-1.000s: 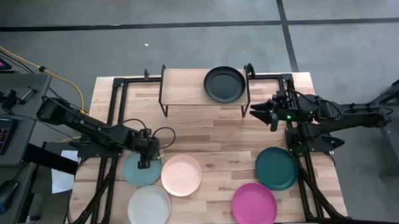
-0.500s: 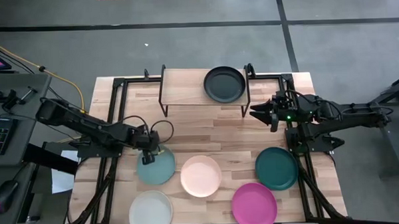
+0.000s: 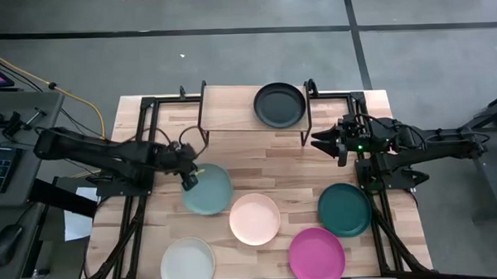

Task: Place and stack plates onto a shelf
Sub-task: Put the blue plate on the shelf

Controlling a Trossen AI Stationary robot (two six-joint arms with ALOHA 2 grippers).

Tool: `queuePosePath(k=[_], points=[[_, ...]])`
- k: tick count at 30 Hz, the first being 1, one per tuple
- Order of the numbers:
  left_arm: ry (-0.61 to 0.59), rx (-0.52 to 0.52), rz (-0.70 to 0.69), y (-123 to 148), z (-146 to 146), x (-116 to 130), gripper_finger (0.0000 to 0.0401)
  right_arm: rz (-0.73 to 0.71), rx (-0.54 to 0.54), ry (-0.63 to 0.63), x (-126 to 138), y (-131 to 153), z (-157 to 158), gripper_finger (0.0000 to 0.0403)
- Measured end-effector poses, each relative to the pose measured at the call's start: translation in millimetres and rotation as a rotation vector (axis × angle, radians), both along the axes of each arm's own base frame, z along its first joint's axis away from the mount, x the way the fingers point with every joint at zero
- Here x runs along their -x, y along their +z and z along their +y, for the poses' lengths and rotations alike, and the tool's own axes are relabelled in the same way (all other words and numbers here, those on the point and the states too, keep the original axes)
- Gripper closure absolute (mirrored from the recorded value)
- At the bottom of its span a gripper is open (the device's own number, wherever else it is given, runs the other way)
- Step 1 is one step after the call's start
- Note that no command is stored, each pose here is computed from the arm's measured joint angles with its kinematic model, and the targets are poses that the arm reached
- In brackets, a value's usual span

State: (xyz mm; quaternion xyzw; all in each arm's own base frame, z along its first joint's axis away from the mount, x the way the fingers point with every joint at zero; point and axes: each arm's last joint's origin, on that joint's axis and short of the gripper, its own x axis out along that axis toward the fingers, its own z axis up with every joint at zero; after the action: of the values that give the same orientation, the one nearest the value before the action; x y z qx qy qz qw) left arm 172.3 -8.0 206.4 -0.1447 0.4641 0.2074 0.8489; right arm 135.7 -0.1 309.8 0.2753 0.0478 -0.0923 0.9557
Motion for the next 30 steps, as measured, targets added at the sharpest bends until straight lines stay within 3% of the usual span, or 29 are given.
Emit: queuePosePath(k=[5,16,24,27,30], points=[[0.031,-0.029,-0.090,46,5,-11,0.0400,0.000,0.002,0.000,0,0,0,0.0224],[0.253,-0.043,-0.297,109,37,-19,0.0401,-0.003,-0.001,-0.001,0,0,0,0.0224],[0.429,-0.196,-0.304,146,102,-31,0.0401,-0.018,-0.018,-0.054,0,1,-1,0.0224],[0.437,-0.248,-0.232,150,134,-41,0.0401,-0.018,-0.016,-0.071,0,1,-2,0.0224],[0.410,-0.224,-0.176,144,163,-54,0.0401,-0.023,-0.018,-0.072,0,2,-2,0.0224]])
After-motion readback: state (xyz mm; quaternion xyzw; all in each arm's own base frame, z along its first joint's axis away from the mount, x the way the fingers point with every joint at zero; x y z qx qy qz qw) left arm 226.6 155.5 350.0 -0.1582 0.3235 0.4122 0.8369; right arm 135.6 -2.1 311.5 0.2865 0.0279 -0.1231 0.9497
